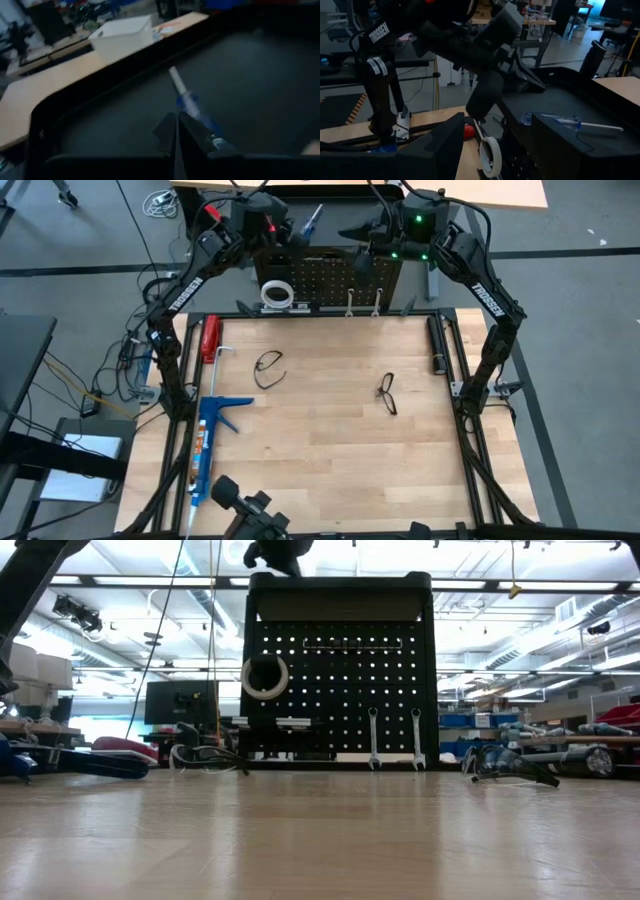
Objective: Hang tools onto peg board
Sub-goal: Remove the blue screwdriver from the black pegboard
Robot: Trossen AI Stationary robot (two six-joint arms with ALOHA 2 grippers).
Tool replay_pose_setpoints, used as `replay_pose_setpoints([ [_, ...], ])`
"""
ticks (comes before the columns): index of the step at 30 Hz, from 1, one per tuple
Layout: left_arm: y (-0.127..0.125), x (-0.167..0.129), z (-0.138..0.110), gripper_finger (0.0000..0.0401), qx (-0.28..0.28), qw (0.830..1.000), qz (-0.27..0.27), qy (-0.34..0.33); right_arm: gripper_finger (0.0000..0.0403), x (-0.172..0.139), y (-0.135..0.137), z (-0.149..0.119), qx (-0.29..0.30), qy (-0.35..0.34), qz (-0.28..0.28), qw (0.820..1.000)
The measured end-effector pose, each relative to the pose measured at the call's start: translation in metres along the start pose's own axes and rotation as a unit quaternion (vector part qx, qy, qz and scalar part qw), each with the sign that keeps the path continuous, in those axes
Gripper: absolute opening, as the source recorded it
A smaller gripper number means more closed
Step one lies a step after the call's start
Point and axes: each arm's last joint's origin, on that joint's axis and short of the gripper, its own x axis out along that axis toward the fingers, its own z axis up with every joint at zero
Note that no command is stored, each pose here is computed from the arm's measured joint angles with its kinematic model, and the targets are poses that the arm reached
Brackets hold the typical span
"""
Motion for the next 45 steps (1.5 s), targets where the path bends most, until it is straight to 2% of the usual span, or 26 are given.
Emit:
replay_pose_setpoints([
  [5,0.003,0.000,-0.001,0.0025,-0.048,0.999,-0.008,0.008,0.0230,0.000,0.000,0.000,0.017,0.001,0.000,1.000],
  [11,-0.013,-0.009,0.001,0.0028,-0.038,0.998,-0.055,0.000,0.0230,0.000,0.000,-0.002,0.023,0.011,0.001,1.000],
  [14,-0.020,-0.011,0.002,0.0042,-0.007,0.997,-0.072,-0.002,0.0230,0.000,0.001,-0.002,0.023,0.012,0.002,1.000],
  [19,-0.025,-0.013,0.005,0.0100,0.078,0.994,-0.073,-0.025,0.0230,0.000,0.002,-0.002,0.023,0.012,0.003,1.000],
  [24,-0.027,-0.015,0.017,0.0159,0.133,0.985,-0.064,-0.094,0.0230,0.000,0.002,-0.002,0.023,0.012,0.004,1.000],
  [28,-0.026,-0.017,0.030,0.0172,0.145,0.975,-0.043,-0.162,0.0230,0.001,0.003,-0.002,0.028,0.013,0.006,1.000],
  [35,-0.026,-0.013,0.043,0.0172,0.262,0.936,0.026,-0.236,0.0230,0.001,0.006,-0.004,0.028,0.021,0.010,0.999],
  [41,-0.030,-0.001,0.043,0.0172,0.323,0.912,0.076,-0.239,0.0230,0.001,0.006,-0.006,0.031,0.032,0.011,0.999],
  [43,-0.032,0.005,0.040,0.0172,0.330,0.913,0.088,-0.224,0.0230,0.001,0.006,-0.006,0.031,0.033,0.011,0.999],
  [45,-0.033,0.008,0.038,0.0172,0.313,0.921,0.108,-0.204,0.0230,0.000,0.006,-0.006,0.031,0.033,0.011,0.999],
])
